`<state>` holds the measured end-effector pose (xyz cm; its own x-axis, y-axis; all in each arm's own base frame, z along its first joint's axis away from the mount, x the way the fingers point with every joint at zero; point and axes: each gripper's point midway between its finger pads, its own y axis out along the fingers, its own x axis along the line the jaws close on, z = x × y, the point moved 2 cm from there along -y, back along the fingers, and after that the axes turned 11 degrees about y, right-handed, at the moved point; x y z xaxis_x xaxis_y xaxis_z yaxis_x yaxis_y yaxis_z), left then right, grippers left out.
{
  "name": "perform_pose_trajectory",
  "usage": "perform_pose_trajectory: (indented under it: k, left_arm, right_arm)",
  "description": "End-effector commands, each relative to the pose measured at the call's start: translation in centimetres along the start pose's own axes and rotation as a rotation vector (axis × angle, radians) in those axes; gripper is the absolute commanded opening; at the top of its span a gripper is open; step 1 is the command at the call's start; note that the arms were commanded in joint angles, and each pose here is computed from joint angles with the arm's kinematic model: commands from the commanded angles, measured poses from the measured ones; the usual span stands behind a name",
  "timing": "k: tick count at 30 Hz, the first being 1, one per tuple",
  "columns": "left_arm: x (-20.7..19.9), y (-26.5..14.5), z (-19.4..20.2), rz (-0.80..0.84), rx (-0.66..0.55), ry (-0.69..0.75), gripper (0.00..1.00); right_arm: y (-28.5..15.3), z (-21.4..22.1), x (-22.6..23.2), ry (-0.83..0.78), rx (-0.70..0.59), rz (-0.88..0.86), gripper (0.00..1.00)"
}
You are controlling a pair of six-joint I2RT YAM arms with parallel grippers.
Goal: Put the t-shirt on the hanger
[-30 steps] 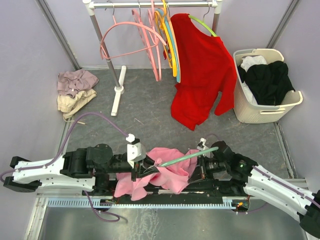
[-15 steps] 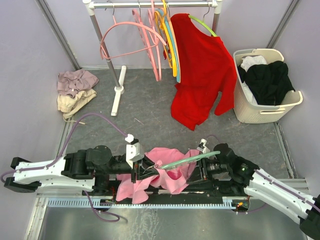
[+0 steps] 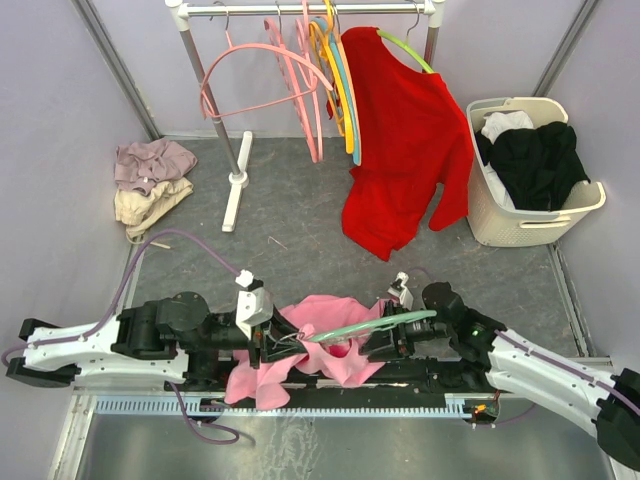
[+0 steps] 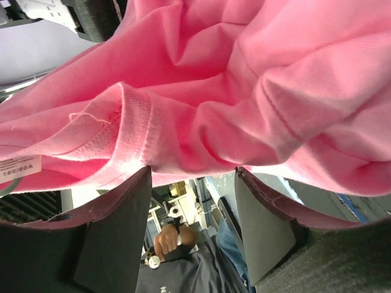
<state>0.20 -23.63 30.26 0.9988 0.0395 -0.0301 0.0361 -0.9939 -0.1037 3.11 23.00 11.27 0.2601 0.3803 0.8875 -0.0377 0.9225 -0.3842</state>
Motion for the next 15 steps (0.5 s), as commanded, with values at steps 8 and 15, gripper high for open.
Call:
perform_pose_trajectory:
  k: [8, 15]
  left_arm:
    - [-1.0, -1.1, -1.7, 0.055, -0.097, -0.044, 0.03]
    - [-1.3, -1.1, -1.9, 0.072, -0.1, -0.041, 0.03]
  right_arm:
    - [-2.4, 0.5, 5.8, -0.083, 0.053, -0.148, 0.66]
    - [-1.8, -1.6, 5.2, -0.093, 0.08, -0.067, 0.65]
